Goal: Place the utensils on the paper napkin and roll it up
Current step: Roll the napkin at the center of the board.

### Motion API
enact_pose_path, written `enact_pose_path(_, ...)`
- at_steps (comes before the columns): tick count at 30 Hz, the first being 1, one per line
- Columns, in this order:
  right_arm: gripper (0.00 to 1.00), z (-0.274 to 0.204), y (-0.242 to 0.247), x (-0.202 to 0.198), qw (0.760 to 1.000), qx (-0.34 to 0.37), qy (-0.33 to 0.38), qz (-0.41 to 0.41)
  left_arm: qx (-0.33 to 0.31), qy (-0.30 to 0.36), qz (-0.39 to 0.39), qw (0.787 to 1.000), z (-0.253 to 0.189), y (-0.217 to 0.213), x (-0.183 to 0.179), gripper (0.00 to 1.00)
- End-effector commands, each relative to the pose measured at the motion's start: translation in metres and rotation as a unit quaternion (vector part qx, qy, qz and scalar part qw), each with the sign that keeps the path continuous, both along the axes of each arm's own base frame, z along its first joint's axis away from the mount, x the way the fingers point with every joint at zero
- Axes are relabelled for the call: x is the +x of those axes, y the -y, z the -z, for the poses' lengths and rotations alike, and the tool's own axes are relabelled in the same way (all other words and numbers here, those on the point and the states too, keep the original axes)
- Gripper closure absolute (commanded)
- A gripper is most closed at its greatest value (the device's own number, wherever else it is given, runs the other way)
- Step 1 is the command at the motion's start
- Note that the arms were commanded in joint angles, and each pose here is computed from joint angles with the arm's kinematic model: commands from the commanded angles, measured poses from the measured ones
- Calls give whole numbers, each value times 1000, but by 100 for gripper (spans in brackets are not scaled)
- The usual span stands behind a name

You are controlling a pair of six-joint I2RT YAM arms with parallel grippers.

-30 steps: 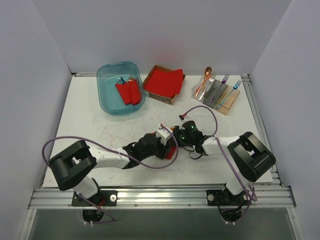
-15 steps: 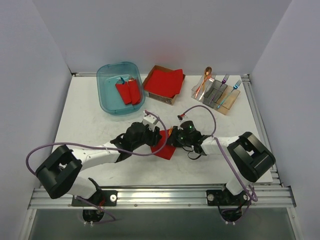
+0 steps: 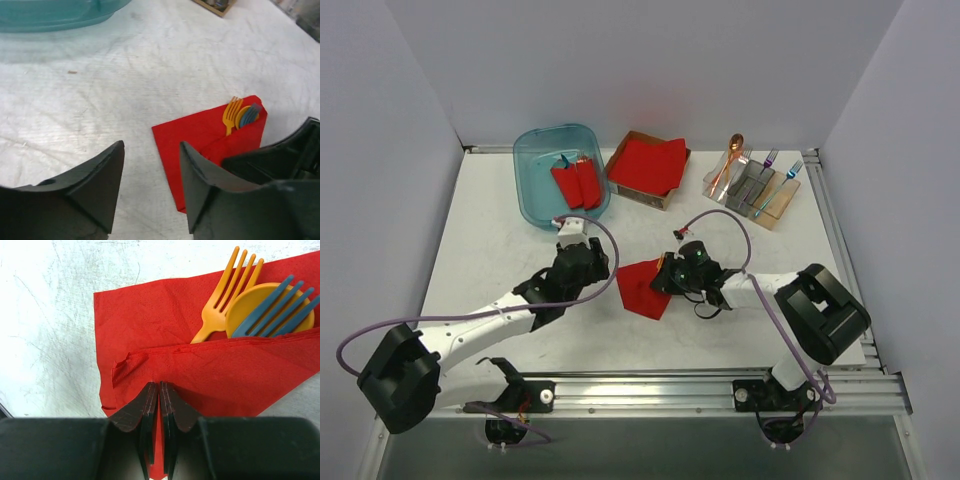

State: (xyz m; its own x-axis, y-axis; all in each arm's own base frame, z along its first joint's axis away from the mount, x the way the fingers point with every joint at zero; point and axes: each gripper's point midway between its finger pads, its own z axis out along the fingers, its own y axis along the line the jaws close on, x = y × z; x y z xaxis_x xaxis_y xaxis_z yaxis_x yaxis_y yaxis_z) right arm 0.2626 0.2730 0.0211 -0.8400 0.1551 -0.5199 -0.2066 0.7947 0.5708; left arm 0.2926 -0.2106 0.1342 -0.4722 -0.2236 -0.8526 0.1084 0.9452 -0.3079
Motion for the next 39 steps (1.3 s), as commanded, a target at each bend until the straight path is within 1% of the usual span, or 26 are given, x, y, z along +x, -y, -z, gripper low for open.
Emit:
enact_pose_path(1,91,-7,-3,5,1000,-9,10,-3,-31,-41,-86,995,15,-29,-4,41)
enact_pose_path(2,91,-8,-4,5,1000,-8,12,-3,-30,-41,-76,996,15,-29,-1,41)
enact_pose_path(3,91,-8,-4,5,1000,-9,11,-4,-29,-47,-70,996,18,-27,-2,38)
enact_pose_path(4,91,-9,-5,6,1000,-9,12,-4,-32,-54,-48,997,16,-19,-2,15)
enact_pose_path(5,91,-10,-5,6,1000,-9,14,-3,-25,-60,-44,997,19,-18,-1,4)
enact_pose_path(6,91,-10,-5,6,1000,-9,14,-4,-14,-73,-48,996,24,-21,-3,3)
enact_pose_path(7,91,-9,-5,6,1000,-10,12,-3,-14,-72,-47,996,19,-17,0,4)
enact_pose_path(8,91,-10,-5,6,1000,-10,14,-2,-5,-80,-47,996,24,-17,2,4)
enact_pose_path(9,91,-10,-5,6,1000,-11,14,-2,3,-88,-49,995,27,-18,1,1)
enact_pose_path(10,91,-10,-4,6,1000,-11,14,-1,4,-90,-51,995,26,-15,5,3)
enact_pose_path(11,91,-9,-4,6,1000,-12,14,0,5,-94,-50,994,27,-13,7,8)
enact_pose_path(14,91,-9,-3,6,1000,-16,14,-1,5,-112,-41,993,30,-3,11,12)
enact_pose_path(17,91,-8,-2,5,1000,-20,15,1,4,-130,-38,991,37,7,18,18)
enact_pose_path(22,91,-10,-4,6,1000,-20,17,-1,18,-165,-33,986,60,18,22,25)
enact_pose_path(23,91,-10,-5,6,1000,-20,18,-1,19,-171,-31,985,64,20,22,29)
enact_pose_path(25,91,-11,-5,6,1000,-20,19,0,16,-176,-25,984,66,26,24,33)
enact_pose_path(28,91,-11,-5,6,1000,-21,19,0,23,-189,-27,981,76,28,27,33)
enact_pose_path(34,91,-10,-6,6,1000,-23,19,-1,33,-194,-32,980,86,30,30,34)
enact_pose_path(39,91,-11,-7,5,1000,-24,20,-3,43,-205,-41,977,98,31,32,39)
